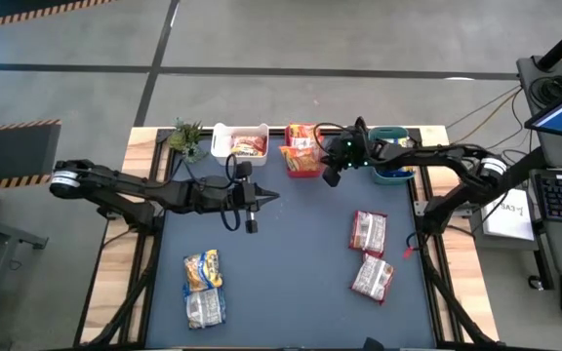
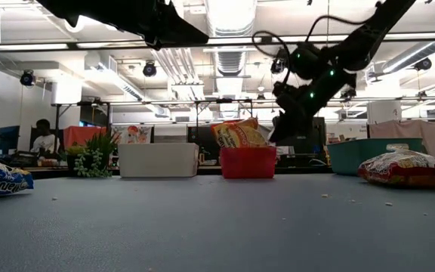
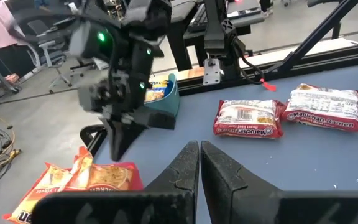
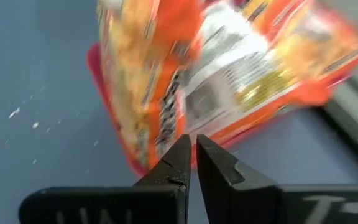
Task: Sort Maruchan noodles
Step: Put the orange noodle pack into the red bin
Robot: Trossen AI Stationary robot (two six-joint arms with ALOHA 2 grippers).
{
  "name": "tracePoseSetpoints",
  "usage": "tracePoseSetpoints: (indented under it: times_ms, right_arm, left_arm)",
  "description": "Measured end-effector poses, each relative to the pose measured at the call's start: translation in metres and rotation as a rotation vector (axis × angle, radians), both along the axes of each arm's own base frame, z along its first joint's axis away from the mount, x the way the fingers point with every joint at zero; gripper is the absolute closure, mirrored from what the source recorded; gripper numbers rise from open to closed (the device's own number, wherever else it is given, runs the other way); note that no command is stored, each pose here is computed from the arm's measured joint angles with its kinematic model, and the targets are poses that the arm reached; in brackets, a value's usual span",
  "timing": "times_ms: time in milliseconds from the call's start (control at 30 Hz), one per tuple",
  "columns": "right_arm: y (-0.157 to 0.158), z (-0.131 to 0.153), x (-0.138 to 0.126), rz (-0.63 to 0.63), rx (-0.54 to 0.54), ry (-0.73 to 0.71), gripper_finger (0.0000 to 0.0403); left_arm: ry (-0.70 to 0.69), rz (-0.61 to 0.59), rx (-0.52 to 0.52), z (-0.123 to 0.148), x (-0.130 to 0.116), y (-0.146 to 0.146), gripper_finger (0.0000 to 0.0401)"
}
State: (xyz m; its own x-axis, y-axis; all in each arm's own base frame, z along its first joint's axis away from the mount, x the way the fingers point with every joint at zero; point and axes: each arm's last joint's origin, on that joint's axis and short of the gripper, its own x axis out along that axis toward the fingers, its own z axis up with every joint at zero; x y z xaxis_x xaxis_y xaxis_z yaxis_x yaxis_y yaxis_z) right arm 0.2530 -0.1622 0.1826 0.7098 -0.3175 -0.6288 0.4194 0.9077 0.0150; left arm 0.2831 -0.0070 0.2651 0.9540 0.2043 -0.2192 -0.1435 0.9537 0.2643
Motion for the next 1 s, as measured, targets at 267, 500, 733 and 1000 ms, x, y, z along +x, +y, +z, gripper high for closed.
tracePoseSetpoints:
  times_ms: [267,500,733,1000]
  right_arm:
    - [0.002,0.039,-0.011,-0.082,-0.113,0.013,0.0392]
    - [-0.004,0.064,0.005,-0.044,-0.122,-0.248,0.0392]
    - [-0.02,0.062,0.035,-0.012,-0.075,-0.29,0.0392]
    - [-0.035,0.054,0.078,0.074,0.01,-0.237,0.0392]
  left_arm:
    - [0.087,0.086,0.061,0.001,-0.012,0.003,0.0401]
    - [0.077,0.08,0.1,0.006,-0.015,0.003,0.0401]
    - [0.105,0.068,0.142,0.004,-0.015,0.004,0.0401]
    - [0.119,0.061,0.176,0.008,-0.02,0.004,0.0401]
